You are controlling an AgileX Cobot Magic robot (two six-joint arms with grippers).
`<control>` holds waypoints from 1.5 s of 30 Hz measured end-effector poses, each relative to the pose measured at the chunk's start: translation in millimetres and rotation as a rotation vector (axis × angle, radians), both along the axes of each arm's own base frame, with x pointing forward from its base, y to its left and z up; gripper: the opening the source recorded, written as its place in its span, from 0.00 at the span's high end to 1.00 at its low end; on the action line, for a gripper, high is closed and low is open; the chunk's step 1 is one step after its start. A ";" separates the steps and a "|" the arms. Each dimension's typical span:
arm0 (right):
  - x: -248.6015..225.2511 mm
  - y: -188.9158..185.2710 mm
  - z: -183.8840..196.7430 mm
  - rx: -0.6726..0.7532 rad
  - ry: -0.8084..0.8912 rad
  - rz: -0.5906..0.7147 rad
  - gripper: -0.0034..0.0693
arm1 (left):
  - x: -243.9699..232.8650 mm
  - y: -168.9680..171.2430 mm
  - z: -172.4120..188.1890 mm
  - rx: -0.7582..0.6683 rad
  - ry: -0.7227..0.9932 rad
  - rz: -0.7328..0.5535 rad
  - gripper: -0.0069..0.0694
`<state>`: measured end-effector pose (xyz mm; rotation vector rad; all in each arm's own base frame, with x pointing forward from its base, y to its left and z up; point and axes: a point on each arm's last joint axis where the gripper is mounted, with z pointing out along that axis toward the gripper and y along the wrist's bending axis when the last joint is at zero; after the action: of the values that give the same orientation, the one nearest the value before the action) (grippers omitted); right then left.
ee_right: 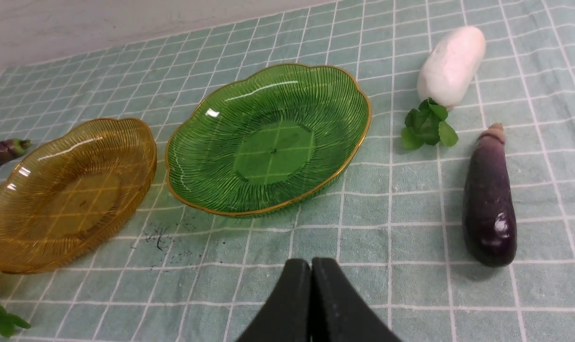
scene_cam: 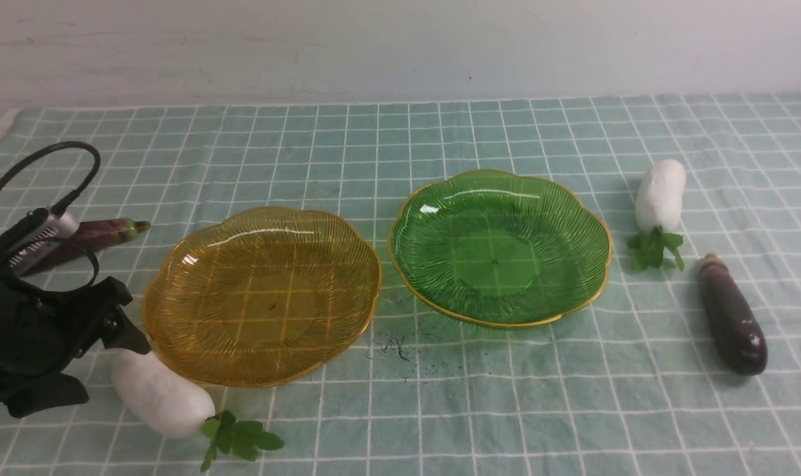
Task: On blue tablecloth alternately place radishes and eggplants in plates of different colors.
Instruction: 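Pick up the white radish and place it in the left plate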
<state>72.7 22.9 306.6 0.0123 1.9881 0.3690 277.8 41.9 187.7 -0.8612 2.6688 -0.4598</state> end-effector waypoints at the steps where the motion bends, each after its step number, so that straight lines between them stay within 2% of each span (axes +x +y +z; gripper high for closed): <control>1: 0.0 0.0 0.0 0.000 0.000 0.000 0.97 | 1.1 0.5 -2.2 0.001 0.002 0.003 0.15; 14: 0.0 0.0 0.0 0.000 0.000 0.000 0.97 | 11.9 5.1 -17.5 0.010 0.000 0.042 0.15; 25: -0.1 1.2 0.5 0.007 -0.004 0.012 0.97 | 15.7 3.3 -24.6 -0.048 0.011 0.095 0.15; 28: -0.1 1.2 0.5 0.006 -0.005 0.013 0.97 | 15.7 3.1 -24.6 -0.050 0.011 0.096 0.23; 31: -0.1 1.2 0.5 0.005 -0.005 0.013 0.97 | 14.3 1.8 -25.2 -0.061 0.028 0.087 0.40; 41: -0.1 1.4 0.6 0.007 -0.005 0.014 0.97 | 10.2 1.2 -25.3 -0.048 0.060 0.042 0.41; 45: -0.5 1.6 0.0 0.007 0.002 0.017 0.97 | 2.8 -0.2 -13.6 -0.026 0.066 -0.012 0.41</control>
<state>72.2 24.5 306.7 0.0003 1.9897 0.3866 280.6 41.7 174.1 -0.8830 2.7352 -0.4779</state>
